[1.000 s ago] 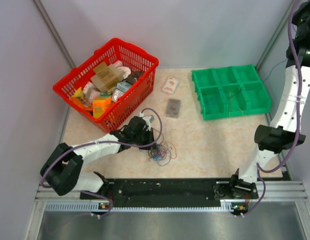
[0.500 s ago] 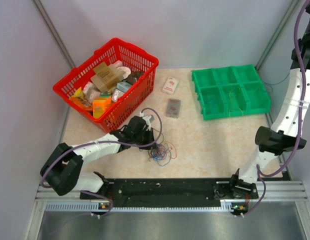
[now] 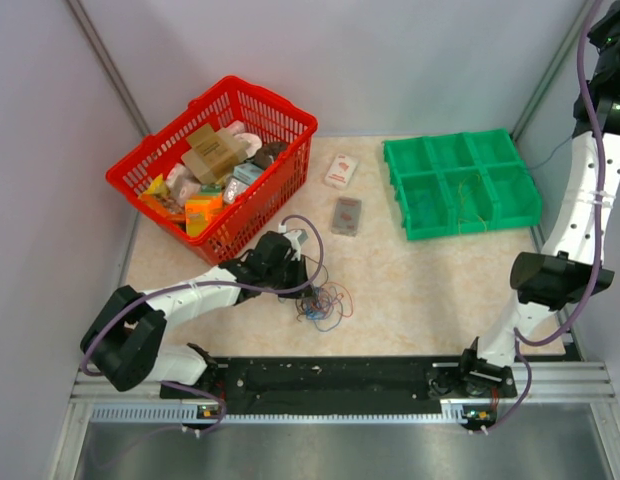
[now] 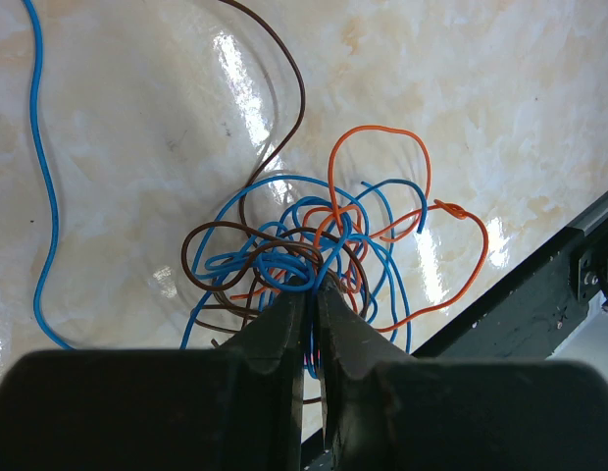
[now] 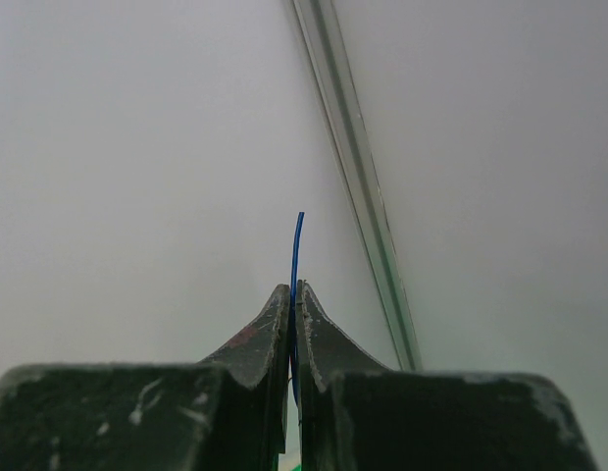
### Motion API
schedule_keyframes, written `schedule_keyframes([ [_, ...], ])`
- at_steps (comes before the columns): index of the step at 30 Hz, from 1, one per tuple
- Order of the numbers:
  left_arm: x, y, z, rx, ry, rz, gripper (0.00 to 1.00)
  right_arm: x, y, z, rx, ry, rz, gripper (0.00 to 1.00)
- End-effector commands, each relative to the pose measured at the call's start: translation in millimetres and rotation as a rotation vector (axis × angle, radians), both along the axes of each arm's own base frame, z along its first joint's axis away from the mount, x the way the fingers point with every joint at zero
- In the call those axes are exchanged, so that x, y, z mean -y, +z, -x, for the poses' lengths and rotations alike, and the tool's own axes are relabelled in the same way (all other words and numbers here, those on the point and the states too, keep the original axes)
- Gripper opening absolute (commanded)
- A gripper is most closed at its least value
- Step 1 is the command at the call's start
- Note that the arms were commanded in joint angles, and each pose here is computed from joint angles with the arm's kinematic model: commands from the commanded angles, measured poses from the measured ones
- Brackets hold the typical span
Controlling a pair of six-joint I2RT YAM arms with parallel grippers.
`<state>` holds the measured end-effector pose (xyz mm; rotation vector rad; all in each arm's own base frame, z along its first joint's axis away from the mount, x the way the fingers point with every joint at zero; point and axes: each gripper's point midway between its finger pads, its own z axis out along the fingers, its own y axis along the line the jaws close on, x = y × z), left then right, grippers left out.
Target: Untangle the cables
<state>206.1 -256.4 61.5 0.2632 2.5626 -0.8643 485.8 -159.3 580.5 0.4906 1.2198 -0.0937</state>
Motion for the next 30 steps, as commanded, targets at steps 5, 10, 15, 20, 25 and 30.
schedule_keyframes([
  [5, 10, 12, -14, 0.036, 0.009, 0.045, 0.12, -6, 38, 18, 0.105, 0.023, 0.022, 0.0],
  [10, 7, 9, -13, 0.031, 0.013, 0.041, 0.12, -17, 71, 47, 0.191, 0.038, 0.032, 0.0],
  [15, 9, 10, -14, 0.03, 0.008, 0.051, 0.12, -26, 103, 78, 0.278, 0.037, 0.058, 0.0],
  [20, 10, 12, -13, 0.033, 0.006, 0.059, 0.12, -24, 100, 79, 0.262, 0.021, 0.063, 0.0],
  [25, 7, 11, -11, 0.032, 0.011, 0.051, 0.12, -19, 81, 64, 0.212, 0.018, 0.045, 0.0],
  [30, 3, 9, -11, 0.032, 0.019, 0.045, 0.12, -14, 65, 52, 0.175, 0.014, 0.033, 0.0],
])
